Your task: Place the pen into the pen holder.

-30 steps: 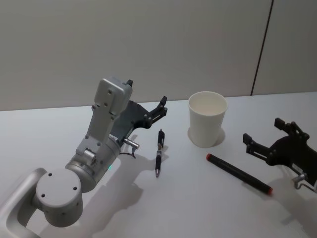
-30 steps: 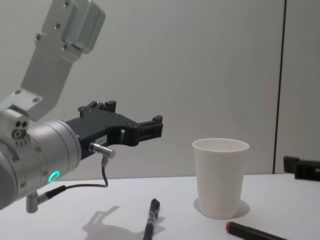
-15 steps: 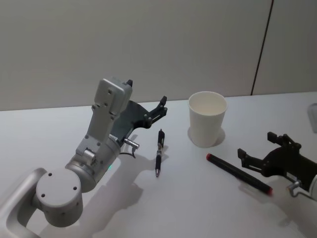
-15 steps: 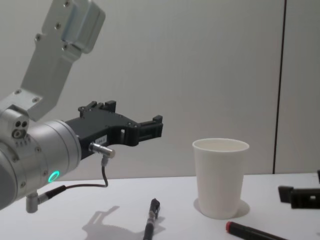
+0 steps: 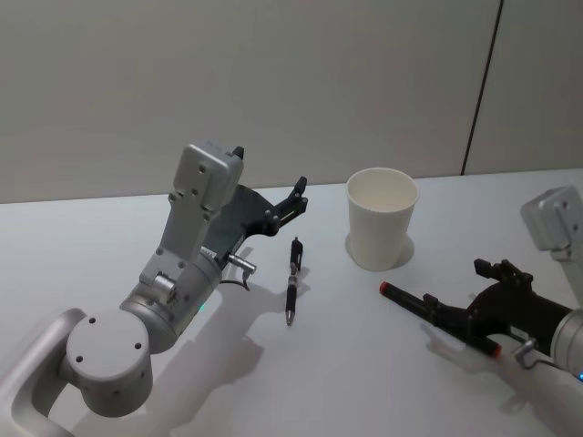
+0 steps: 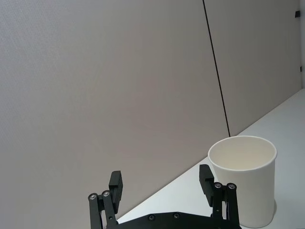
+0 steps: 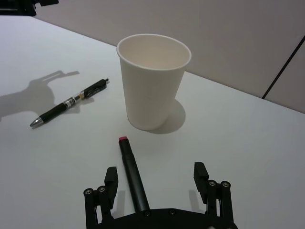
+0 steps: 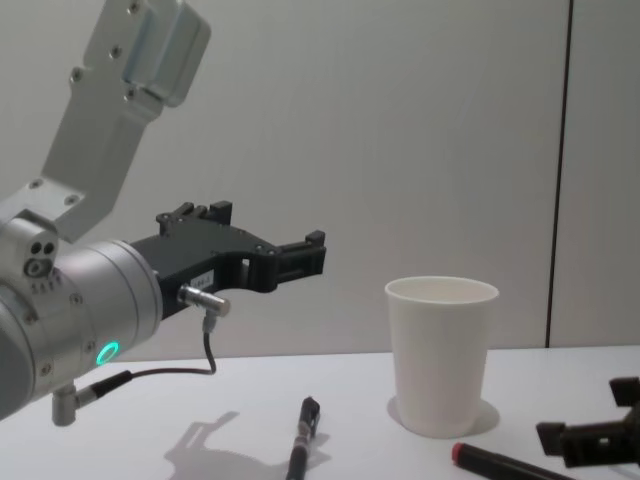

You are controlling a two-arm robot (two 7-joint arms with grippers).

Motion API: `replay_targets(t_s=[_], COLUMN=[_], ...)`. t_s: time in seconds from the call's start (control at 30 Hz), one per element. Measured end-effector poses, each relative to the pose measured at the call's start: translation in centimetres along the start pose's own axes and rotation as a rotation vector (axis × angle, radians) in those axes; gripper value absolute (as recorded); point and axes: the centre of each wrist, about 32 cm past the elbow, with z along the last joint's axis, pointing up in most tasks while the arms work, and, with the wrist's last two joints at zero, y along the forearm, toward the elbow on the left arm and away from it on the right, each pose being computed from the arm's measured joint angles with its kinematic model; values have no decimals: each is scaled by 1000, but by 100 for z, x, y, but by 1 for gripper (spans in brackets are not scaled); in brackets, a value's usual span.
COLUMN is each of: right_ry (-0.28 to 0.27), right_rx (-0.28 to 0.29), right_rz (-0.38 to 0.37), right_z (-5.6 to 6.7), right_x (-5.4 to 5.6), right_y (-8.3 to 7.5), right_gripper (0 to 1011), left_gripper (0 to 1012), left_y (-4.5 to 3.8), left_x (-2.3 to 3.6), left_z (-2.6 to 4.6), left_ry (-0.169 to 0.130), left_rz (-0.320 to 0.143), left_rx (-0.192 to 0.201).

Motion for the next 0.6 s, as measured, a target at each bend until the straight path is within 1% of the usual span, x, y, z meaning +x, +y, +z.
replay_targets(t_s=[0.33, 0.6], right_ry=[-24, -30], right_rx=[-54, -76], right_rz=[12, 18], right_z=[-11, -23], right_x=[-5, -16], right_y=[110, 183], right_gripper=[1001, 1002], left_gripper=[1001, 1001], left_y=[0, 0], left_x=[0, 0], left_z=[0, 0], left_ry=[0, 0], left_rz=[0, 0], left_rx=[0, 0])
